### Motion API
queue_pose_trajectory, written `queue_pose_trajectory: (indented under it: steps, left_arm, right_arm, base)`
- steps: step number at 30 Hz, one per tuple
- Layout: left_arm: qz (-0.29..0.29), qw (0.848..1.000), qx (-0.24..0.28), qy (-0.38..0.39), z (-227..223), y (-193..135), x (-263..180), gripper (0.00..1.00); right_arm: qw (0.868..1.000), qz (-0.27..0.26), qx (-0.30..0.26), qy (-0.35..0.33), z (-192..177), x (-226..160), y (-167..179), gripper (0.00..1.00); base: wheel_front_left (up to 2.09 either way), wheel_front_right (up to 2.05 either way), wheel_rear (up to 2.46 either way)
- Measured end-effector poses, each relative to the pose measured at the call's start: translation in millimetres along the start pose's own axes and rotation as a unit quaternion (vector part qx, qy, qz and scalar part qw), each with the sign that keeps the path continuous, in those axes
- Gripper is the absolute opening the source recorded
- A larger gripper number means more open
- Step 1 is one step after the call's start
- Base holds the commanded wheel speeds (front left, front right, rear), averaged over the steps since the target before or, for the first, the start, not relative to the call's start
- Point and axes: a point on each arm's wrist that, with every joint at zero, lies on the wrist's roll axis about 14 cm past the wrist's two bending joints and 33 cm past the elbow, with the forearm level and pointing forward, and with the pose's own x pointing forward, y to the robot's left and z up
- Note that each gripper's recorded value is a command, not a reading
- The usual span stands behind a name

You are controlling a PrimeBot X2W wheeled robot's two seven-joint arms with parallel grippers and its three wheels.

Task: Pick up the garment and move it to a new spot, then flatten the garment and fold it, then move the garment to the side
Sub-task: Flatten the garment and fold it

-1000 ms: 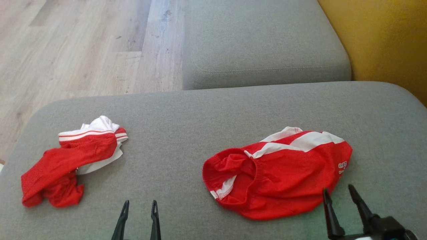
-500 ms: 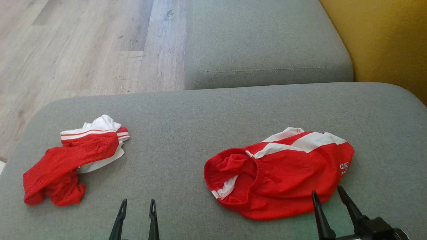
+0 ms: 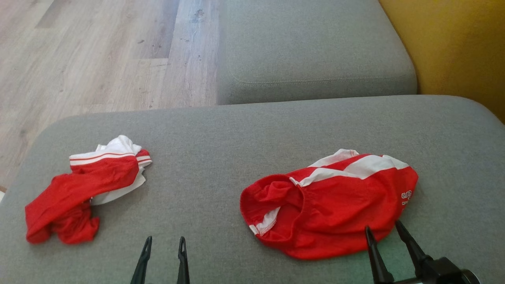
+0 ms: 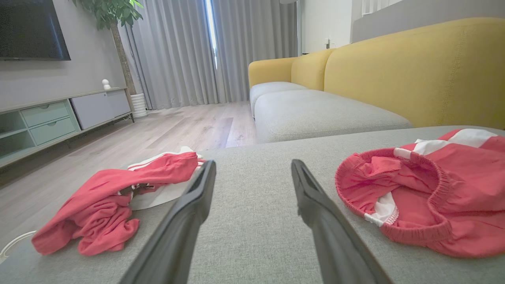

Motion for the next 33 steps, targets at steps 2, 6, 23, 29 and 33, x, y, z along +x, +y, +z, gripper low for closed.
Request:
queue_pose_trajectory:
  steps: [2, 6, 23, 29, 33]
  left_arm:
    - [-0.002, 1.0, 0.0, 0.001, -0.5, -1.0, 0.3, 1.0]
    - [-0.005, 1.0, 0.0, 0.005, -2.4, -3.1, 0.9, 1.0]
    - [-0.271, 0.95, -0.133, 0.082, 12.3, -143.8, 65.4, 1.0]
    - [-0.346, 0.908, -0.176, 0.159, 14.5, -200.3, 74.9, 1.0]
    - [-0.348, 0.893, -0.203, 0.202, 7.2, -212.8, 83.0, 1.0]
  right_arm:
    - [1.0, -0.001, 0.0, 0.0, -0.3, -0.4, -0.6, 1.0]
    - [1.0, -0.003, 0.001, 0.002, -1.2, -0.9, -1.5, 1.0]
    - [1.0, -0.001, 0.006, 0.03, -13.8, 20.7, -4.0, 1.0]
    - [0.999, -0.016, 0.005, 0.042, -20.1, 25.4, -15.4, 1.0]
    - [0.999, -0.027, 0.001, 0.044, -20.7, 26.8, -24.8, 1.0]
  base:
    - [0.0, 0.0, 0.0]
    - [0.0, 0.0, 0.0]
    - [0.0, 0.0, 0.0]
    - [0.0, 0.0, 0.0]
    - [0.0, 0.0, 0.0]
